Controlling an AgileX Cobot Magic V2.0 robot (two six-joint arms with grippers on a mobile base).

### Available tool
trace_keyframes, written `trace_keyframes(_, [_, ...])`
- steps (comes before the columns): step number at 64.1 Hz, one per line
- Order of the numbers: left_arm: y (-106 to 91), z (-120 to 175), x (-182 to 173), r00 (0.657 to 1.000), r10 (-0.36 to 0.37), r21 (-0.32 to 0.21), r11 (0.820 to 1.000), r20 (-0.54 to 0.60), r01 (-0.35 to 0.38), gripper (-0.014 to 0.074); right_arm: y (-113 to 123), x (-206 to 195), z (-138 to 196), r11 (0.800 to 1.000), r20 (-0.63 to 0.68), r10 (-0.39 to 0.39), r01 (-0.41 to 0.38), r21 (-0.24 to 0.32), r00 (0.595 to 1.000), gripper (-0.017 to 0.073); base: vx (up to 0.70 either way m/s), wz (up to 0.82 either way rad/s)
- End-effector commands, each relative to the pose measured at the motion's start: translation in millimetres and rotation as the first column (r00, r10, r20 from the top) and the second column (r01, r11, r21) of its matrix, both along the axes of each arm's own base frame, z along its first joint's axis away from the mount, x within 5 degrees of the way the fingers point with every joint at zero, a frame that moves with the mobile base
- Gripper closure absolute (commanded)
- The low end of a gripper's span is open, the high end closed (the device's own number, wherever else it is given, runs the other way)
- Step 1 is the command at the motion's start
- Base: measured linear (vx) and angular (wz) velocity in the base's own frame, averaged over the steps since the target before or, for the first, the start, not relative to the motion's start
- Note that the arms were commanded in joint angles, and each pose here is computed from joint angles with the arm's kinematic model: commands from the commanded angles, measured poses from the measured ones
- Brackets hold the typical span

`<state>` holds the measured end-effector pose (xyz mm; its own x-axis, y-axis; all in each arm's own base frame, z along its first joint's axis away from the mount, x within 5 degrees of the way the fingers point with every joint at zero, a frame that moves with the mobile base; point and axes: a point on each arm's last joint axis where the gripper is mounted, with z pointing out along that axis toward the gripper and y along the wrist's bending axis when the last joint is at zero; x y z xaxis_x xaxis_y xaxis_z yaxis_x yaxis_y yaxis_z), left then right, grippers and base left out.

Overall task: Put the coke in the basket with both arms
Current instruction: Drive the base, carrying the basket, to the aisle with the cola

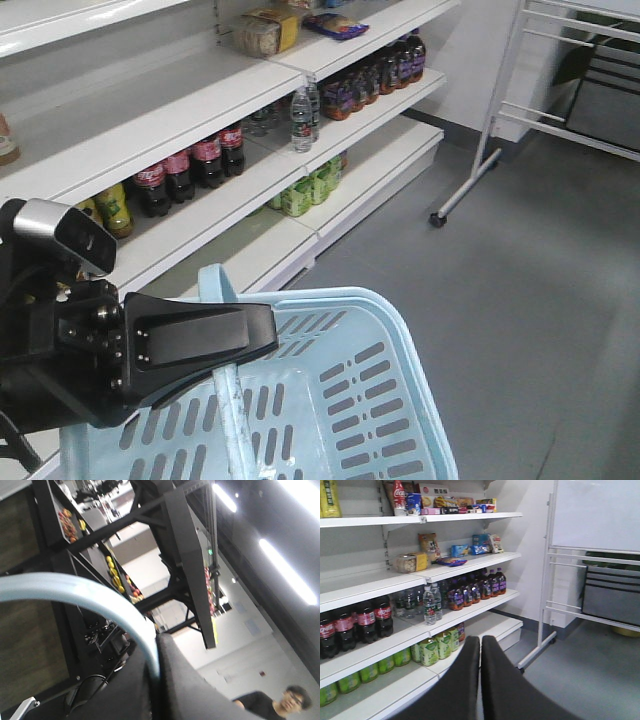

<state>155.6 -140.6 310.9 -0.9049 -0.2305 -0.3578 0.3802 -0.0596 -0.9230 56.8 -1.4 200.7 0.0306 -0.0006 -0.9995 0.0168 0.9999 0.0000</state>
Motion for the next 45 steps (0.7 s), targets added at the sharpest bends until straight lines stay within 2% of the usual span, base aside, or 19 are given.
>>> trace_keyframes(1, [1.6, 26.9, -11.5, 0.992, -0.097, -0.168, 0.98, 0.076, 0.108, 0.06, 1.6, 0.2, 2.9, 1.0, 0.053, 0.016, -0.015, -0.017, 0.998, 0.0564, -0.11, -0.42])
trace_keyframes(45, [1.6, 26.9, -11.5, 0.992, -0.097, -0.168, 0.98, 0.076, 0.108, 0.06, 1.7, 0.2, 3.0, 1.0, 0.054, 0.016, -0.015, -0.017, 0.998, 0.0564, -0.08, -0.37])
